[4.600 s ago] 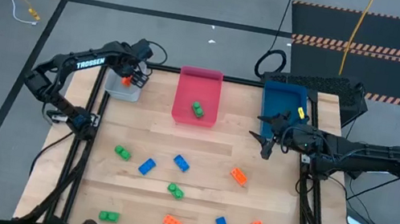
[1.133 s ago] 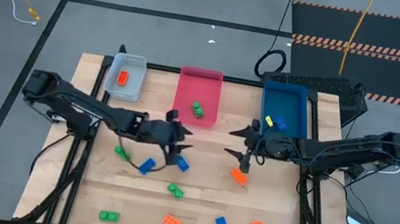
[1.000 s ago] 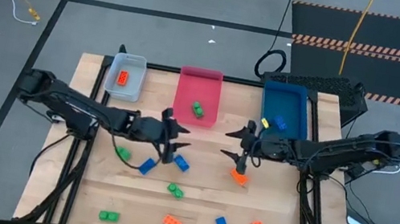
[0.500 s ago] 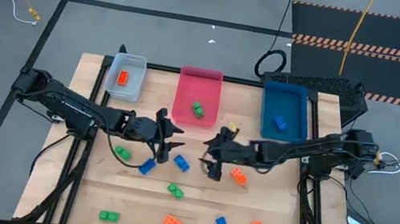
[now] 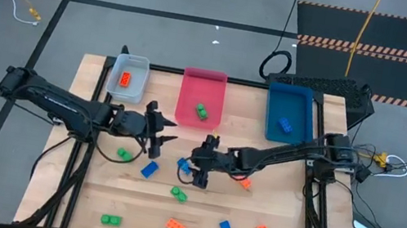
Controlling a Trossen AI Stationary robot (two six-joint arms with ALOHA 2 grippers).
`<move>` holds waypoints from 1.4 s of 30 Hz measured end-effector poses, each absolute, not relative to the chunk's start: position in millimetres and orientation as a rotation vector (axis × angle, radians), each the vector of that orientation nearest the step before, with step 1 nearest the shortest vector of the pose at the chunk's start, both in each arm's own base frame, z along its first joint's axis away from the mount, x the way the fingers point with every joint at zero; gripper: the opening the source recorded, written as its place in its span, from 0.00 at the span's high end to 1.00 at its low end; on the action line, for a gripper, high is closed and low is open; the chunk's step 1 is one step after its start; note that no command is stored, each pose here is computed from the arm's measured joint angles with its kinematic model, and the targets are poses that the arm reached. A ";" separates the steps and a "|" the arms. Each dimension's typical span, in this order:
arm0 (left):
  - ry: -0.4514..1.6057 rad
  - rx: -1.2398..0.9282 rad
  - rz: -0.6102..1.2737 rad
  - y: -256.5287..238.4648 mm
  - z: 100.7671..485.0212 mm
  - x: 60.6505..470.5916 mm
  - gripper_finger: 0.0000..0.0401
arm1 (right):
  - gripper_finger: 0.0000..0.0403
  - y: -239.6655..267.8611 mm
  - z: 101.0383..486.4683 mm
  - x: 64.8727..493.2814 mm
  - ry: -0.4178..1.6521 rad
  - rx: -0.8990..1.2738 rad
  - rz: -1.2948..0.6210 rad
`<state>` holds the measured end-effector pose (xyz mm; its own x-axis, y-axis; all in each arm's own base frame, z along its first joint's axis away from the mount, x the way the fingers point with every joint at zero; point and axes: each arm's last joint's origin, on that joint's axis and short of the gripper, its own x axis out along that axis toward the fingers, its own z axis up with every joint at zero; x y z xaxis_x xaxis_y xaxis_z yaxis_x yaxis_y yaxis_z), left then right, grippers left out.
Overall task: Sort & place blocks by color
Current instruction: Put the blue game piece into the blue bin
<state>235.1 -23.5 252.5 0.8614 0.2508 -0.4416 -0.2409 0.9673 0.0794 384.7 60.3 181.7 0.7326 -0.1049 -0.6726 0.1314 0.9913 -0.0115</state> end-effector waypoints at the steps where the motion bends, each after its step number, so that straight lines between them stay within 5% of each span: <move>1: 0.451 0.018 0.258 -23.6 254.4 235.9 0.50 | 0.29 60.9 178.1 386.7 0.736 0.039 -0.129; 30: 0.525 -0.007 0.288 -24.4 237.3 245.0 0.50 | 0.30 63.2 114.4 400.7 0.821 0.098 -0.150; 36: 0.527 -0.006 0.286 -24.8 237.1 244.8 0.50 | 0.40 58.3 112.4 397.8 0.848 -0.001 -0.234; 42: 0.527 -0.010 0.287 -24.8 237.1 244.8 0.50 | 0.60 54.5 112.5 398.4 0.852 -0.038 -0.226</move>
